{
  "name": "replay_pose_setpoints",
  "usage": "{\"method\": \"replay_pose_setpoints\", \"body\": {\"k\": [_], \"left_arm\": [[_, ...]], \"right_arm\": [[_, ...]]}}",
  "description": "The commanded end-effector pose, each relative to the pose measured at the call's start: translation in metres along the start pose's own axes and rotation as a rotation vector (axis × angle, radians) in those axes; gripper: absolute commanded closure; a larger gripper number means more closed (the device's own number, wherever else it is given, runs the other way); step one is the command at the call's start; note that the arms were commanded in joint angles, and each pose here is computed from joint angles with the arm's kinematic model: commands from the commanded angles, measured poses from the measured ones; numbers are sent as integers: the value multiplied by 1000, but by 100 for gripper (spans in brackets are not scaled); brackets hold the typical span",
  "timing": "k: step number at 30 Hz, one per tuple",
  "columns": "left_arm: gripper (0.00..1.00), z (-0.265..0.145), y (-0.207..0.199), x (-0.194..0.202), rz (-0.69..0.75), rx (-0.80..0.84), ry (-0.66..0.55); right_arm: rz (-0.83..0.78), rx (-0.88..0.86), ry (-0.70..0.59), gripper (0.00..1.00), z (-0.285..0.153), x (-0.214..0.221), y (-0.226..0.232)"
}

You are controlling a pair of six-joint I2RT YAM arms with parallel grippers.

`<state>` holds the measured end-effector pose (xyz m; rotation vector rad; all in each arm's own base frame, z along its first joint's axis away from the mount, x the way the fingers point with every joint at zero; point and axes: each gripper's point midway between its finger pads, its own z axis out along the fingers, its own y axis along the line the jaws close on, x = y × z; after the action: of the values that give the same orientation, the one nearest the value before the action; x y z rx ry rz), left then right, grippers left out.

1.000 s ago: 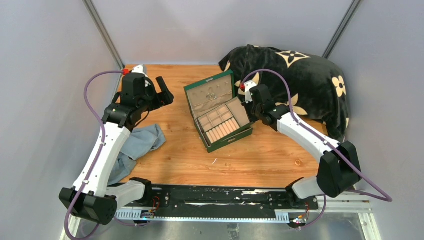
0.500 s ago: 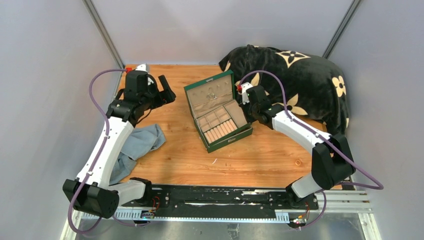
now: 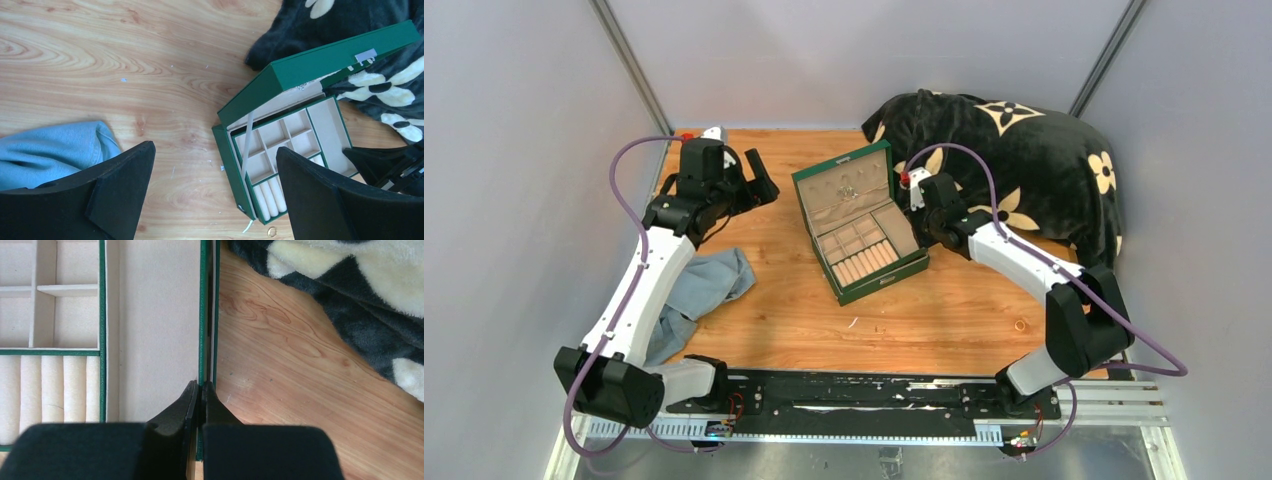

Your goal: Organize the mixed jewelry

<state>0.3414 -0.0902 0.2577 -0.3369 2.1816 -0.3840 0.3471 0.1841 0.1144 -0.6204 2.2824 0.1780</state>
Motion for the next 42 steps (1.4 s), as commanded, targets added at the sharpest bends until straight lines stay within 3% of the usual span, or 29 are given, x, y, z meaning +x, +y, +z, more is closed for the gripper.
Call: {"method": "replay_pose_setpoints", "body": {"k": [1,13,24,42], "left_arm": [[4,-2,-8,-19,-13,28,-45],[4,-4,-9,-18,-1,43,-31],[4,-2,-11,-16,-11,53,-20],[4,5,-16,-18,-20,70,-15]], "right_arm": [[91,-64,-34,100,6,-6,7],[164,-82,-68,100,7,-13,5],[98,-64,-34,100,18,3,3],[88,10,-88,100,18,-1,-10]]}}
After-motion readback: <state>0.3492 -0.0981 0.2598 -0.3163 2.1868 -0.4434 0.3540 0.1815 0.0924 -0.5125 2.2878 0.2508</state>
